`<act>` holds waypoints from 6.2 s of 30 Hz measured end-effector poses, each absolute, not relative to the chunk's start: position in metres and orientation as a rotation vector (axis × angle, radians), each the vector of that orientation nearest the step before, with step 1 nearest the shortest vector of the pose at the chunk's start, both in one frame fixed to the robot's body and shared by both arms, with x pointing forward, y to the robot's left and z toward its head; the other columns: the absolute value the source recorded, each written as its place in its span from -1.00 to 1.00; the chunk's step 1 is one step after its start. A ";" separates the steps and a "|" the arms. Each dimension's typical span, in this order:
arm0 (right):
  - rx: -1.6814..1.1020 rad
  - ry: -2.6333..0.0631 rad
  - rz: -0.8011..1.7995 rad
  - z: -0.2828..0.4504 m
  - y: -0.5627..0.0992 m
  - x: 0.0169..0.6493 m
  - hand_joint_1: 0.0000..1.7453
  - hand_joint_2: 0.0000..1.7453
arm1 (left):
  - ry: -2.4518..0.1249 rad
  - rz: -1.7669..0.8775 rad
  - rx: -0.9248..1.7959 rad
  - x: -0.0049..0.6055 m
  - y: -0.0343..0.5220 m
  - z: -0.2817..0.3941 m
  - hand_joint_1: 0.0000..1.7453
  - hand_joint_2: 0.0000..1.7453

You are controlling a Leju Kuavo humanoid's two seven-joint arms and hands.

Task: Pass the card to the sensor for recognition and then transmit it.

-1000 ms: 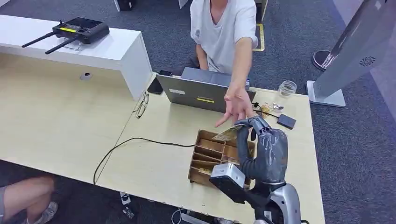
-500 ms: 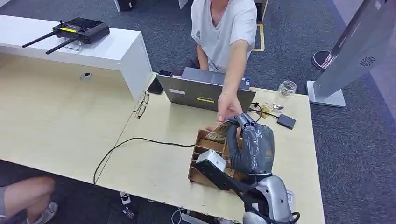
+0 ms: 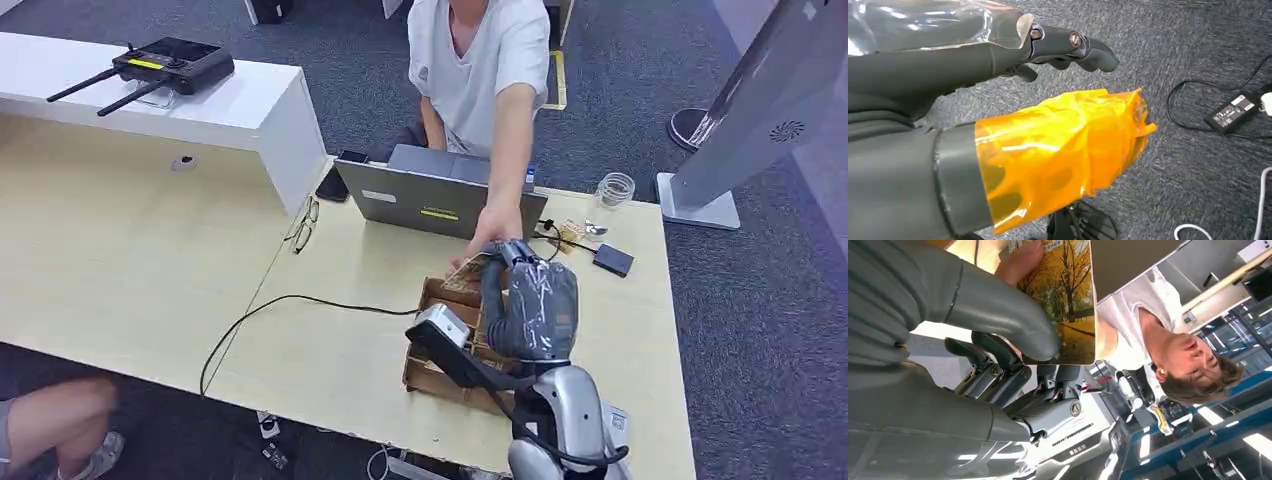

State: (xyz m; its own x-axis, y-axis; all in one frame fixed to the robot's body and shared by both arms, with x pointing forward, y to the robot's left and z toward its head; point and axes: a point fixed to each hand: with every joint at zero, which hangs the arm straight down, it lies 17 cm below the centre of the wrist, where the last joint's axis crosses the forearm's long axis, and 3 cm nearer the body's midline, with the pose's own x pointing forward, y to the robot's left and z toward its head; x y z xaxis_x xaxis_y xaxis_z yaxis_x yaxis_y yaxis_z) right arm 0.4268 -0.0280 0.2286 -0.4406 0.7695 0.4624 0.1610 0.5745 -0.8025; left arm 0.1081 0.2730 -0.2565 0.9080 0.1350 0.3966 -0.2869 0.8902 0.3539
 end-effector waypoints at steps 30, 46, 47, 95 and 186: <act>-0.267 -2.191 0.564 0.272 -0.029 0.376 -1.00 -1.00 | -0.364 0.292 0.435 0.102 0.277 -0.256 -1.00 -1.00; 0.326 -2.206 0.483 0.271 -0.020 0.321 -1.00 -1.00 | -0.360 0.336 0.451 0.095 0.280 -0.256 -1.00 -1.00; 0.337 -2.202 0.488 0.269 -0.020 0.319 -1.00 -1.00 | -0.359 0.339 0.453 0.095 0.280 -0.256 -1.00 -1.00; -0.325 -1.943 0.881 0.136 -0.039 0.324 -1.00 1.00 | -0.316 0.357 0.458 0.084 0.281 -0.259 -1.00 -1.00; -0.798 -1.567 1.196 0.053 -0.065 0.384 -0.40 1.00 | -0.356 0.244 0.420 0.101 0.272 -0.258 -1.00 -1.00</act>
